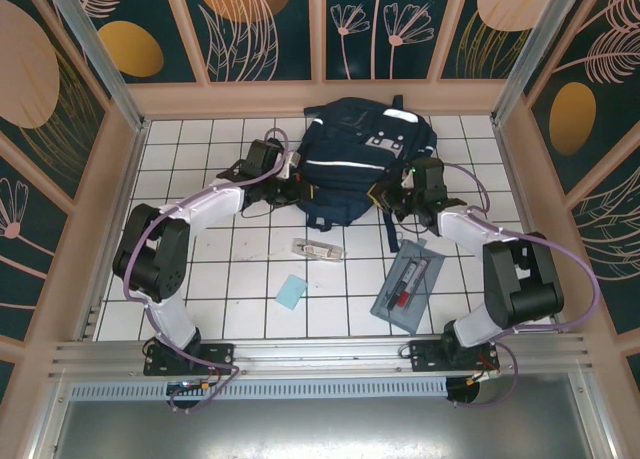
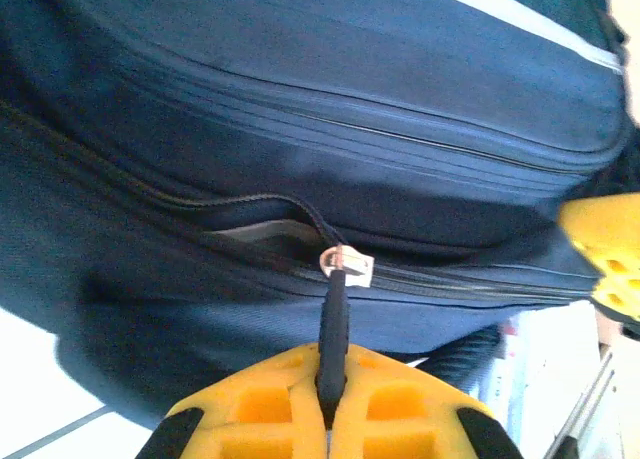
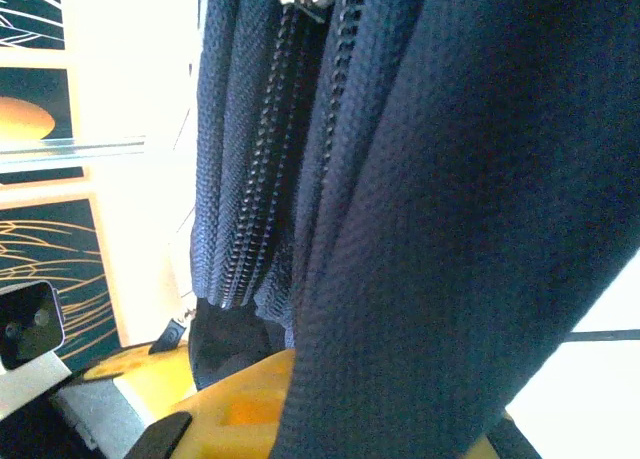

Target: Pack the student bag

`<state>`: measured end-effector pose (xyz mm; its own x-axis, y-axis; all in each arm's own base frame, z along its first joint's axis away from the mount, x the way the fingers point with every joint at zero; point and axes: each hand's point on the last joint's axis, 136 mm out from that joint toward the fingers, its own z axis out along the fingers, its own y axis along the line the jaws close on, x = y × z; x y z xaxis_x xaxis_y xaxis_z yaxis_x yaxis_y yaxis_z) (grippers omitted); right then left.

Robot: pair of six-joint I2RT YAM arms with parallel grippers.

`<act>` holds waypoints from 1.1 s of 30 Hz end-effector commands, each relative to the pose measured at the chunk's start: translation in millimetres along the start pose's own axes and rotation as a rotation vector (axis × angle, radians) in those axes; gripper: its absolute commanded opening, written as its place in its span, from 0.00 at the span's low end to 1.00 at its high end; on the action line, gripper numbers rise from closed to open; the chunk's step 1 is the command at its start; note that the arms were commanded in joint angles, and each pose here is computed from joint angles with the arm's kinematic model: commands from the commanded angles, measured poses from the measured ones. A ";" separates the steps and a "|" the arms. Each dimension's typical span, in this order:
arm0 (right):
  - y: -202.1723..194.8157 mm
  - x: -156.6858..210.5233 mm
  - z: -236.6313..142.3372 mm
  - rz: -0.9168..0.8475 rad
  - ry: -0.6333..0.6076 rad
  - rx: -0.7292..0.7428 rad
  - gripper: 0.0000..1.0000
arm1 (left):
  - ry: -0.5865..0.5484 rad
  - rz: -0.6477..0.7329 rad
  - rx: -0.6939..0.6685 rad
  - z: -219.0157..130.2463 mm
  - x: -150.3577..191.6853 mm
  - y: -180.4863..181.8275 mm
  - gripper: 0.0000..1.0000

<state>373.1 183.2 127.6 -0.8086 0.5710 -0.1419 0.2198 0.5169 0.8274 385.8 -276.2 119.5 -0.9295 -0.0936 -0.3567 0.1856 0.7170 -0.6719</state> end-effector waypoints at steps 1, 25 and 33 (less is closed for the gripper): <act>12.9 -45.4 -31.8 -0.116 -0.177 0.011 0.00 | -0.065 -0.009 -0.107 -15.7 -18.4 29.8 0.00; 19.3 -115.0 8.6 -0.264 -0.159 0.135 0.03 | 0.024 0.130 0.404 -50.9 43.7 -142.2 0.00; 15.0 -126.1 -2.7 -0.185 -0.179 0.154 0.61 | 0.001 0.149 0.482 -17.3 10.6 -178.6 0.00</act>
<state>460.9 121.0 123.6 -0.7953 0.5256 -0.3022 0.2144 0.7100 0.6707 334.7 -356.8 191.8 -0.9300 -0.0460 -0.3647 0.2959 0.4950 -0.8169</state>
